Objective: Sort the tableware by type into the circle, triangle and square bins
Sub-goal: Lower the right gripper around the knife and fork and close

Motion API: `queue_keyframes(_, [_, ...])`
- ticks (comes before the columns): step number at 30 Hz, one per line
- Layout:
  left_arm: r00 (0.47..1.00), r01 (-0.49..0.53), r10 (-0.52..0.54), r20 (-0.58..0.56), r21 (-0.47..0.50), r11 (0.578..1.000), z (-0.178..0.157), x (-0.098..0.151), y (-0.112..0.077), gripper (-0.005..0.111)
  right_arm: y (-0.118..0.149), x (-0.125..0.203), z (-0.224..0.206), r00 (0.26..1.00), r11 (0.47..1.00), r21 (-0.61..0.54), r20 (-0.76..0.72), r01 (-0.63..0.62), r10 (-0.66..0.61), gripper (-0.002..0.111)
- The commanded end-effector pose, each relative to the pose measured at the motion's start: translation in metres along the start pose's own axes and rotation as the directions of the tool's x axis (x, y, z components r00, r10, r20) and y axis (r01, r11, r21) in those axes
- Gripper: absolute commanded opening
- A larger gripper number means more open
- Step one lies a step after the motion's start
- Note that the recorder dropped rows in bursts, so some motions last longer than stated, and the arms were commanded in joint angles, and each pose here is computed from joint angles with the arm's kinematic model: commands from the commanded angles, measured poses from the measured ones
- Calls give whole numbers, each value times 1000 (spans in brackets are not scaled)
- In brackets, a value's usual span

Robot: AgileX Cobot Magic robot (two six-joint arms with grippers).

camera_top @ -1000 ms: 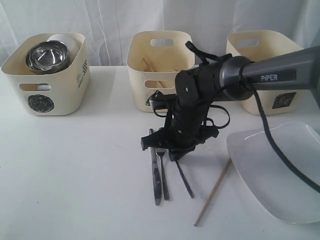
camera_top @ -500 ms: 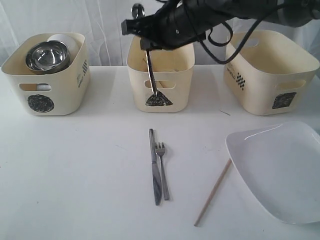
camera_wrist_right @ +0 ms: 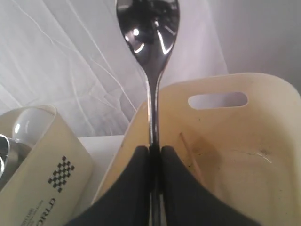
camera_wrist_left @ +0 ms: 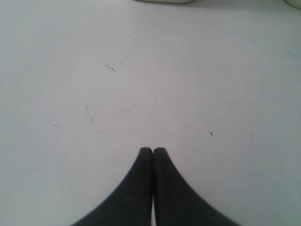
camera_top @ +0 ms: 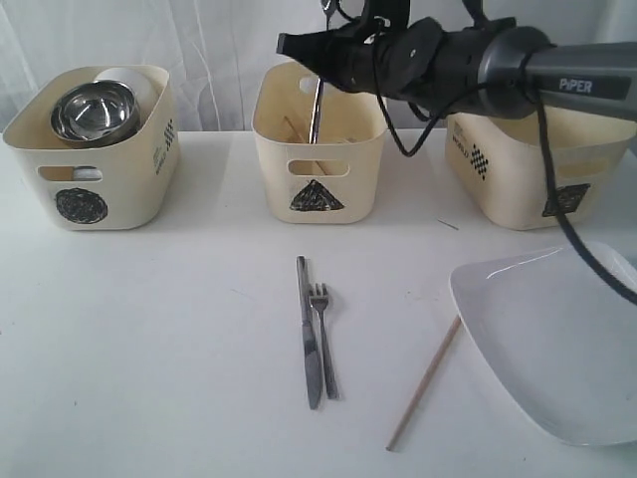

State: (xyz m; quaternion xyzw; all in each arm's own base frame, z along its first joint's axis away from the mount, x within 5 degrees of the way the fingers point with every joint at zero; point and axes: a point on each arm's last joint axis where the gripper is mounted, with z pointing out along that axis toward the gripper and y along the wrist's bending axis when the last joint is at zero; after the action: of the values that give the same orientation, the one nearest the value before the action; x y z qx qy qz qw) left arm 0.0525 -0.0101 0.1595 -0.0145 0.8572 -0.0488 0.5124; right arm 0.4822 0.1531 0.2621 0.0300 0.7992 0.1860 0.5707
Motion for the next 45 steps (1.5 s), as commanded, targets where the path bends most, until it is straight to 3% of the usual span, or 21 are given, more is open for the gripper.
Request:
queue_keyframes(1, [1000, 3, -3, 0, 3, 1000, 1, 1, 0, 0, -5, 4, 11, 994, 994, 12, 25, 105, -105, 4])
queue_keyframes(6, [1000, 3, -3, 0, 3, 1000, 1, 1, 0, 0, -4, 2, 10, 993, 994, 6, 23, 112, -112, 25])
queue_keyframes(10, [1000, 3, -3, 0, 3, 1000, 1, 1, 0, 0, 3, -3, 0, 992, 993, -33, -57, 112, -114, 27])
queue_keyframes(14, [1000, 3, -3, 0, 3, 1000, 1, 1, 0, 0, 14, -3, -23, 940, 977, -124, -273, 176, -204, 25])
queue_keyframes(16, [1000, 3, -3, 0, 3, 1000, 1, 1, 0, 0, 18, 1, -38, 880, 966, -171, -405, 193, -247, 17])
queue_keyframes(18, [1000, 3, -3, 0, 3, 1000, 1, 1, 0, 0, 19, 10, -51, 788, 963, -208, -559, 169, -259, 2])
queue_keyframes(21, [1000, 3, -3, 0, 3, 1000, 1, 1, 0, 0, 28, 38, -67, 645, 982, -175, -743, 71, -179, 0])
queue_keyframes(23, [1000, 3, -3, 0, 3, 1000, 1, 1, 0, 0, 43, 76, -83, 526, 975, -193, -822, 108, -220, 0])
queue_keyframes(25, [1000, 3, -3, 0, 3, 1000, 1, 1, 0, 0, 57, 115, -99, 451, 960, -213, -850, 179, -273, 0])
queue_keyframes(27, [1000, 3, -3, 0, 3, 1000, 1, 1, 0, 0, 63, 144, -106, 421, 941, -252, -846, 226, -328, 0])
queue_keyframes(31, [1000, 3, -3, 0, 3, 1000, 1, 1, 0, 0, 56, 150, -102, 411, 938, -244, -850, 245, -328, 3])
queue_keyframes(33, [1000, 3, -3, 0, 3, 1000, 1, 1, 0, 0, 48, 146, -99, 424, 950, -205, -858, 233, -289, 16])
queue_keyframes(36, [1000, 3, -3, 0, 3, 1000, 1, 1, 0, 0, 37, 141, -95, 460, 969, -116, -863, 220, -208, 43])
queue_keyframes(38, [1000, 3, -3, 0, 3, 1000, 1, 1, 0, 0, 33, 138, -92, 491, 972, -80, -852, 222, -182, 52])
queue_keyframes(42, [1000, 3, -3, 0, 3, 1000, 1, 1, 0, 0, 26, 139, -81, 553, 969, -43, -815, 245, -176, 53])
queue_keyframes(45, [1000, 3, -3, 0, 3, 1000, 1, 1, 0, 0, 23, 146, -74, 555, 962, -44, -809, 270, -193, 53])
